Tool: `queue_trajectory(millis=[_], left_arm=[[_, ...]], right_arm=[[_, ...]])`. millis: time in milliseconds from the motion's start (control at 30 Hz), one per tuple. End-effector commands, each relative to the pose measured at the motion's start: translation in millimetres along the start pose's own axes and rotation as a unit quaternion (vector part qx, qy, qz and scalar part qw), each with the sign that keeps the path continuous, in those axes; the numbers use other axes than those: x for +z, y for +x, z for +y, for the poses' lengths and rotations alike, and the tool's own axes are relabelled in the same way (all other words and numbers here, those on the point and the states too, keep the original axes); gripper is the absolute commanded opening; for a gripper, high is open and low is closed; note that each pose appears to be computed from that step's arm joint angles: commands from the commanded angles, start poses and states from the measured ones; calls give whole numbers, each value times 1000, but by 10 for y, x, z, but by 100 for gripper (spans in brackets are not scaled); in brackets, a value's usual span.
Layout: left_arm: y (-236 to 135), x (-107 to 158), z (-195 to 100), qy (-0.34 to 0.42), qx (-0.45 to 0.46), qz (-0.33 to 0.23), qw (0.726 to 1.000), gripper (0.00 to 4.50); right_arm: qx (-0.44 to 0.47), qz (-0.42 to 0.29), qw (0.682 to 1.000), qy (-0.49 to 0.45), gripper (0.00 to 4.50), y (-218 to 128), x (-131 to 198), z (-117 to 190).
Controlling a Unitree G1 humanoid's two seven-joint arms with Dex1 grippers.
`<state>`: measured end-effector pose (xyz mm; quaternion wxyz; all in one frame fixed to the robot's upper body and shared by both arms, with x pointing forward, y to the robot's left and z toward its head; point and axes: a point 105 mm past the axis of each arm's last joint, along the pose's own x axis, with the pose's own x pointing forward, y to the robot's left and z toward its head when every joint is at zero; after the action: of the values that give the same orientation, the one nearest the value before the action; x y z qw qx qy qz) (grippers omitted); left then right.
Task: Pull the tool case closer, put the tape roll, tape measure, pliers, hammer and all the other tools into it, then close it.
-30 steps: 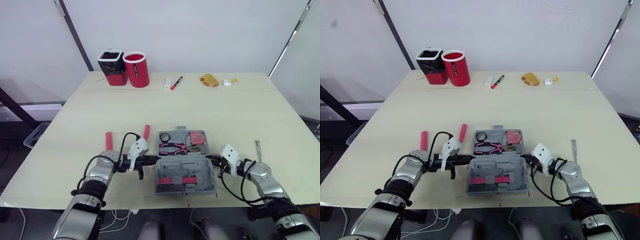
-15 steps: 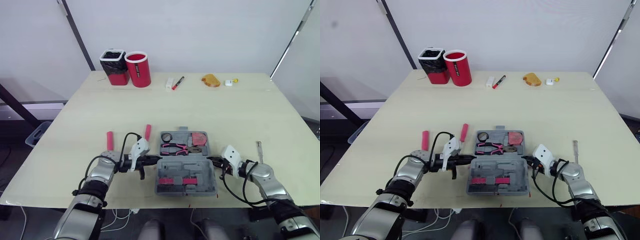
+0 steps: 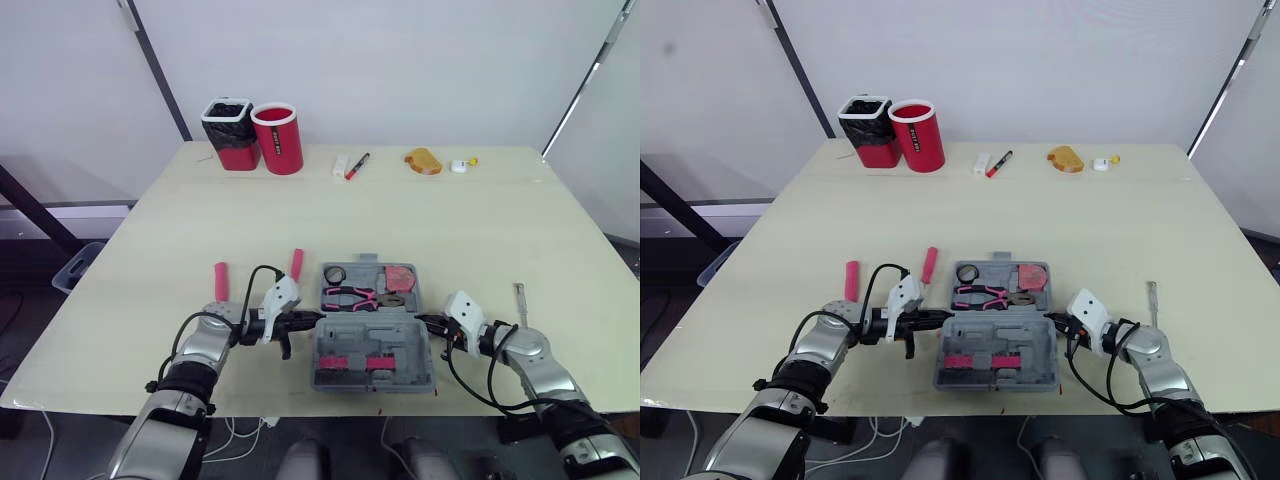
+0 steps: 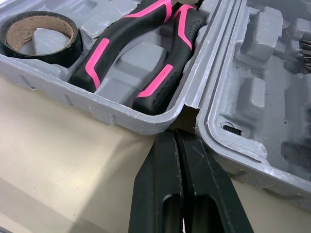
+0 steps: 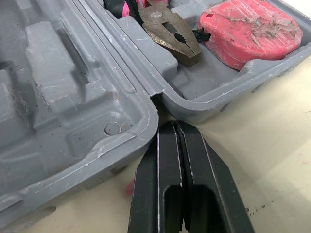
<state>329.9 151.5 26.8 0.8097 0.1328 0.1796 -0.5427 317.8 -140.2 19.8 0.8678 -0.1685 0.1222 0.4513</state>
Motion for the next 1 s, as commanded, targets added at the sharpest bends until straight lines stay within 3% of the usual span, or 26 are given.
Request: queue_trajectory(millis=[33, 533, 1000], left_arm=[[97, 33, -78, 8, -20, -2, 1000, 10], [126, 50, -83, 8, -22, -4, 1000, 10], [-162, 105, 73, 16, 20, -13, 1000, 10]], right_arm=[[2, -4, 1000, -3, 1, -43, 22, 3], [-5, -4, 1000, -1, 1, -85, 14, -18], [-48, -12, 999, 10, 1, -343, 27, -244]])
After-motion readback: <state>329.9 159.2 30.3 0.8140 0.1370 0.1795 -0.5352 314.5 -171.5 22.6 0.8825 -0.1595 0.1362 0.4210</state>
